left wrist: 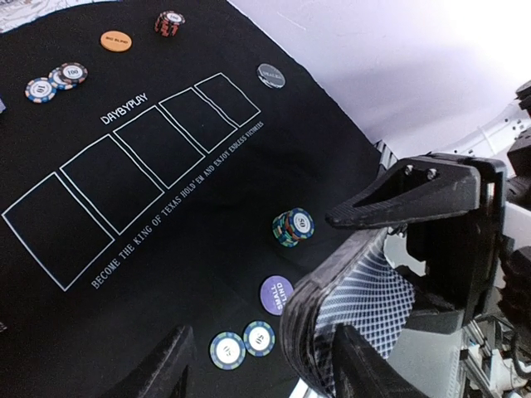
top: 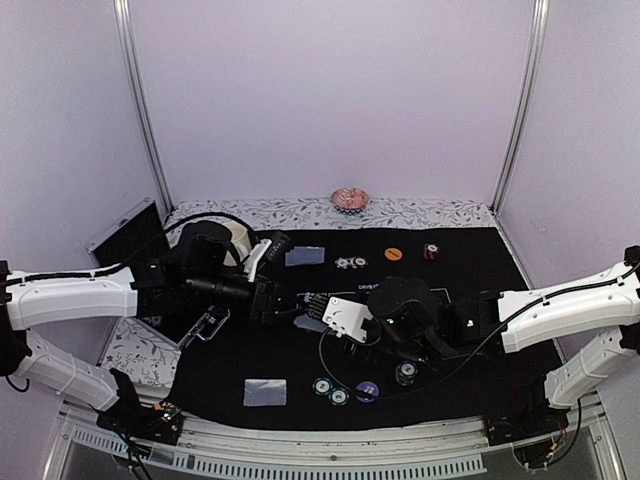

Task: Distribute texas hold em gaming equipment
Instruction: Pick up the poker card from the face-down deck piles.

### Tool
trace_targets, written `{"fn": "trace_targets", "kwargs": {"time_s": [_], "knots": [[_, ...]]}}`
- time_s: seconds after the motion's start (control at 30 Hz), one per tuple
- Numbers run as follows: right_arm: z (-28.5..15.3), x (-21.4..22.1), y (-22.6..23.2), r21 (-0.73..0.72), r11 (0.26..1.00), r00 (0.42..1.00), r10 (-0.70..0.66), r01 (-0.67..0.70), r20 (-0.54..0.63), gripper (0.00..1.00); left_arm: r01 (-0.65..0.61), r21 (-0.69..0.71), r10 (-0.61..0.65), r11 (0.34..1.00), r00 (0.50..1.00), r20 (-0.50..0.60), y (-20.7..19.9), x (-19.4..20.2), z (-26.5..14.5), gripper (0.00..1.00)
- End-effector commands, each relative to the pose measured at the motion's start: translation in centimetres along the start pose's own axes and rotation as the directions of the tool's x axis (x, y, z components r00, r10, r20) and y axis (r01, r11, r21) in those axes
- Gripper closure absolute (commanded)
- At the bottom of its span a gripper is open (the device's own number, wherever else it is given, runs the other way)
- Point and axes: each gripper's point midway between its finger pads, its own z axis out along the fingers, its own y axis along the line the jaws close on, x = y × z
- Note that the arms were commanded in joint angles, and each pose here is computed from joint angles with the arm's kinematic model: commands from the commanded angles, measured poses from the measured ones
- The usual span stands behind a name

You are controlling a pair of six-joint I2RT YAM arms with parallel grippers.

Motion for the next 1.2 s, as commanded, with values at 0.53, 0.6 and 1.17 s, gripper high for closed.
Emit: {"fn": "trace_targets", "kwargs": {"time_s": [0.53,0.6,1.17], "knots": [[0.0,-1.2,-0.4,0.022,1.000,0.999,0.017,-0.017,0.035,0.44,-0.038,0.021,0.038,0.999,0.999,0.000,-1.0,-1.0,0.1,0.34],[0.0,-1.2,-0.4,0.022,1.000,0.999,0.014,-0.014,0.033,0.44,-0.042,0.038,0.043,0.998,0.999,-0.006,-1.2,-1.2,0.5,0.33],[0.0,-0.7,-0.4,0.028,1.000,1.000,0.007,-0.008,0.025,0.44,-0.056,-0.006,0.056,0.998,0.998,-0.028,-0.2,-0.8,0.9,0.48]]}}
